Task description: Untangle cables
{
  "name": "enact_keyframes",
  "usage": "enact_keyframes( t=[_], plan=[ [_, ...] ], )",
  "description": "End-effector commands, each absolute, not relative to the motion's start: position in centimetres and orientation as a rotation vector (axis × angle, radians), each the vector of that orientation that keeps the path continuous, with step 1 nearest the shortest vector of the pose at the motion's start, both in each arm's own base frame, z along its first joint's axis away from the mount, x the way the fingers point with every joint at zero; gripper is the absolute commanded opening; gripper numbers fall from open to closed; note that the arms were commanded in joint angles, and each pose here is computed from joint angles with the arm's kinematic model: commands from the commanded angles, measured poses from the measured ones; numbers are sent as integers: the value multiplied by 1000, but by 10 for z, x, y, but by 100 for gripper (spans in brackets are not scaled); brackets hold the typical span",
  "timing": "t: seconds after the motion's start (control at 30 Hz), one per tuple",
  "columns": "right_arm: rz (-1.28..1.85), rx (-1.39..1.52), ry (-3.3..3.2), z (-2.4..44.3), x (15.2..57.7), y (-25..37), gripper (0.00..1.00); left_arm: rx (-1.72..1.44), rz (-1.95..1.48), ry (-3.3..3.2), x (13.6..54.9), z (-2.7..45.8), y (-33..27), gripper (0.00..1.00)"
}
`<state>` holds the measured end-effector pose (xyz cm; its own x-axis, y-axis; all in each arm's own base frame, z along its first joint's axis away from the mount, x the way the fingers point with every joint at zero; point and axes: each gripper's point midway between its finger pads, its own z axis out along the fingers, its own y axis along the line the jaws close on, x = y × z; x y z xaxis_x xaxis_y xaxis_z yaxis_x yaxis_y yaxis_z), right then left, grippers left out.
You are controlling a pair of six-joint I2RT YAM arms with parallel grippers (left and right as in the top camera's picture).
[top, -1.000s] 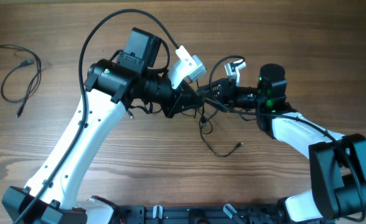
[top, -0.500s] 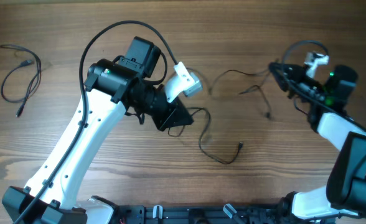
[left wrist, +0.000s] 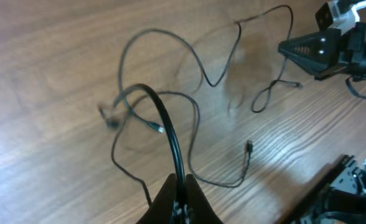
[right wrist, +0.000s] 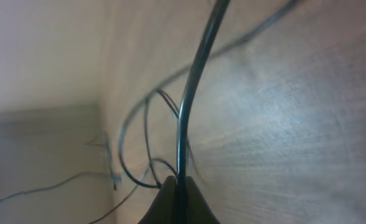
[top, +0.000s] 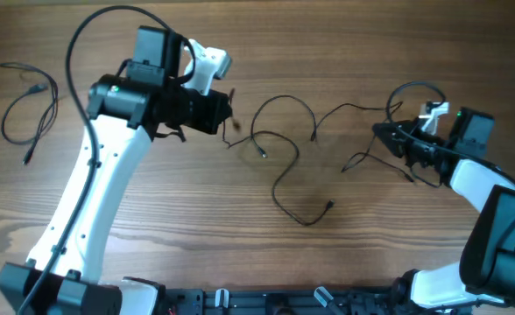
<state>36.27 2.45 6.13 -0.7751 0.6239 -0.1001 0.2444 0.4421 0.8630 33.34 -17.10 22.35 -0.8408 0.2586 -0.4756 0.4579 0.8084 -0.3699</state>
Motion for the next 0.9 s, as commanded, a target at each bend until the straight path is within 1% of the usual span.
enact_keyframes(
  t=[0.0, 0.07, 0.1, 0.13, 0.17, 0.2, 0.27, 0.4, 0.43, 0.47, 0.5, 0.6, 0.7, 0.77, 0.8, 0.87],
  plan=[
    [1226, 758, 2356, 49, 358, 31, 8, 549, -706, 2688, 330, 195, -195, 4],
    [1233, 770, 2363, 48, 356, 33, 10, 598, -715, 2739, 325, 176, -210, 4],
    [1239, 791, 2366, 47, 355, 33, 13, 627, -718, 2771, 322, 165, -218, 4],
    [1254, 841, 2371, 46, 353, 34, 26, 663, -720, 2810, 317, 151, -227, 4],
    [1260, 861, 2374, 45, 352, 34, 41, 691, -714, 2838, 313, 140, -233, 4],
    [1264, 874, 2384, 44, 350, 35, 66, 712, -702, 2861, 310, 131, -238, 4],
    [1281, 899, 2403, 42, 344, 37, 79, 660, -648, 2920, 308, 118, -242, 4],
    [1360, 860, 2409, 50, 337, 46, 80, 415, -452, 2975, 316, 110, -234, 4],
    [1393, 792, 2387, 61, 337, 50, 86, 327, -382, 2977, 320, 108, -229, 4],
    [1407, 739, 2367, 71, 337, 52, 98, 278, -339, 2972, 323, 108, -227, 4],
    [1410, 656, 2331, 90, 337, 54, 100, 262, -326, 2960, 326, 108, -228, 4],
    [1359, 485, 2247, 141, 329, 58, 100, 287, -344, 2934, 327, 109, -236, 4],
    [1285, 358, 2175, 181, 314, 61, 100, 299, -351, 2925, 327, 110, -240, 4],
    [1251, 294, 2132, 203, 302, 65, 100, 298, -357, 2915, 329, 111, -242, 4],
    [1238, 293, 2129, 207, 297, 65, 100, 298, -360, 2912, 330, 111, -242, 4],
    [1188, 333, 2146, 206, 291, 62, 100, 307, -404, 2919, 327, 112, -247, 16]
  ],
)
